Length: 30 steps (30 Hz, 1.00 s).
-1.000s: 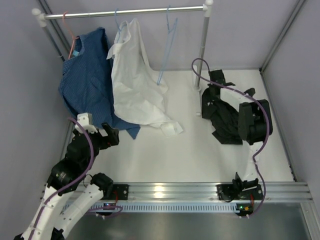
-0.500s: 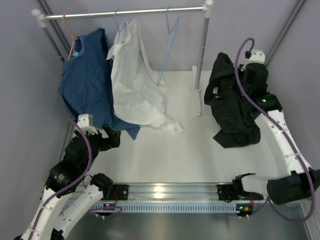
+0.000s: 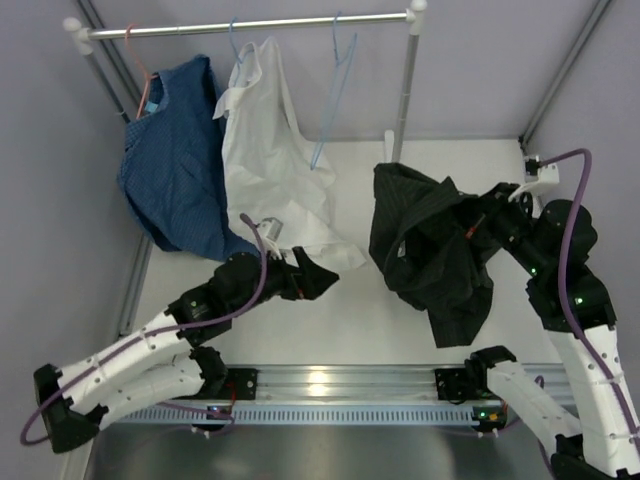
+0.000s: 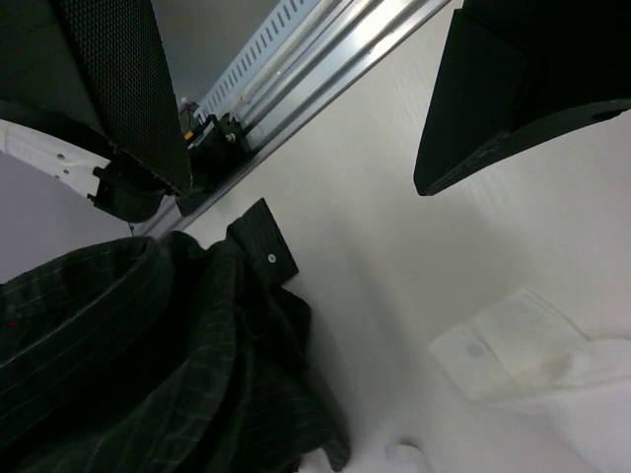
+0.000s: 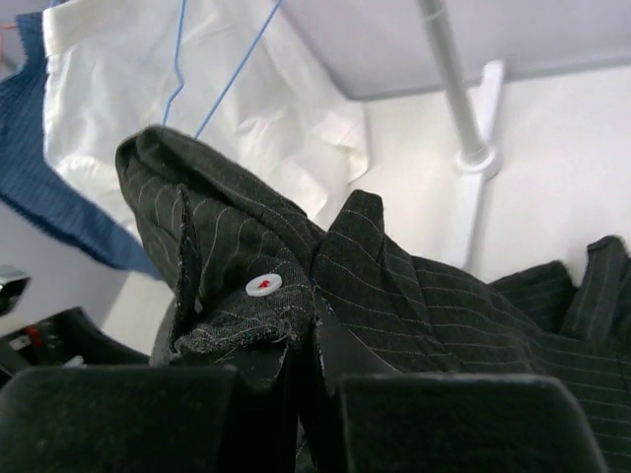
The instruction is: Place the shirt on the hanger
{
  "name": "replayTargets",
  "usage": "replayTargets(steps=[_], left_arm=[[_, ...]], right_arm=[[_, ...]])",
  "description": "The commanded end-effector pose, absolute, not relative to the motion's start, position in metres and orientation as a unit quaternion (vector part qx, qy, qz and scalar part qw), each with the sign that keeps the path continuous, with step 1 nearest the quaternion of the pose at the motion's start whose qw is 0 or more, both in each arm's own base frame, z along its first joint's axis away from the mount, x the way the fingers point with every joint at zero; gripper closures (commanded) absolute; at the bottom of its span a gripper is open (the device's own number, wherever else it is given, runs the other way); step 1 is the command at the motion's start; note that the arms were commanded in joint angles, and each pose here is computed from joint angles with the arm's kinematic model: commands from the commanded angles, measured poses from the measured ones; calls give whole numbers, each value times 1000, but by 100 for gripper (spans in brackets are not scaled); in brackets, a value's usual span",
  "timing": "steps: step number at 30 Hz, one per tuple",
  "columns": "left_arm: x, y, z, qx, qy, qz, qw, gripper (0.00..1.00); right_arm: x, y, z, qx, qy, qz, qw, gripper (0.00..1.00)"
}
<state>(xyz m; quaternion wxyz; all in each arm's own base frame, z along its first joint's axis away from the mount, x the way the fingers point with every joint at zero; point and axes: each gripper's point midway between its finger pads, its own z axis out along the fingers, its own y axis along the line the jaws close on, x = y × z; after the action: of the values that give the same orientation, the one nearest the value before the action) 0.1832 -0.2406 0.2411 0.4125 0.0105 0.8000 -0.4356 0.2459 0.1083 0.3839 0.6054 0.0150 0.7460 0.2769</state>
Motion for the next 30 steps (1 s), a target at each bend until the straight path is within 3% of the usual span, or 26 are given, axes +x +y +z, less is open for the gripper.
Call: replayTargets(steps=[1, 7, 10, 20, 23, 28, 30], left_arm=[[183, -274, 312, -47, 711, -514, 478, 2], [175, -353, 307, -37, 703, -529, 473, 2], [168, -377, 303, -25, 703, -523, 481, 8], [180, -392, 267, -41, 730, -437, 524, 27], [186, -400, 259, -26, 736, -412, 537, 27], [192, -417, 254, -24, 743, -396, 540, 47], [198, -414, 251, -34, 745, -384, 545, 50]], right_arm=[[232, 137, 381, 19, 730, 375, 571, 100], [231, 132, 376, 66, 716, 388, 577, 100], [233, 125, 380, 84, 712, 380, 585, 100], [239, 132, 379, 77, 714, 390, 576, 100], [237, 134, 378, 77, 710, 398, 576, 100], [235, 140, 377, 72, 704, 416, 570, 100], [234, 141, 377, 67, 702, 420, 570, 100]])
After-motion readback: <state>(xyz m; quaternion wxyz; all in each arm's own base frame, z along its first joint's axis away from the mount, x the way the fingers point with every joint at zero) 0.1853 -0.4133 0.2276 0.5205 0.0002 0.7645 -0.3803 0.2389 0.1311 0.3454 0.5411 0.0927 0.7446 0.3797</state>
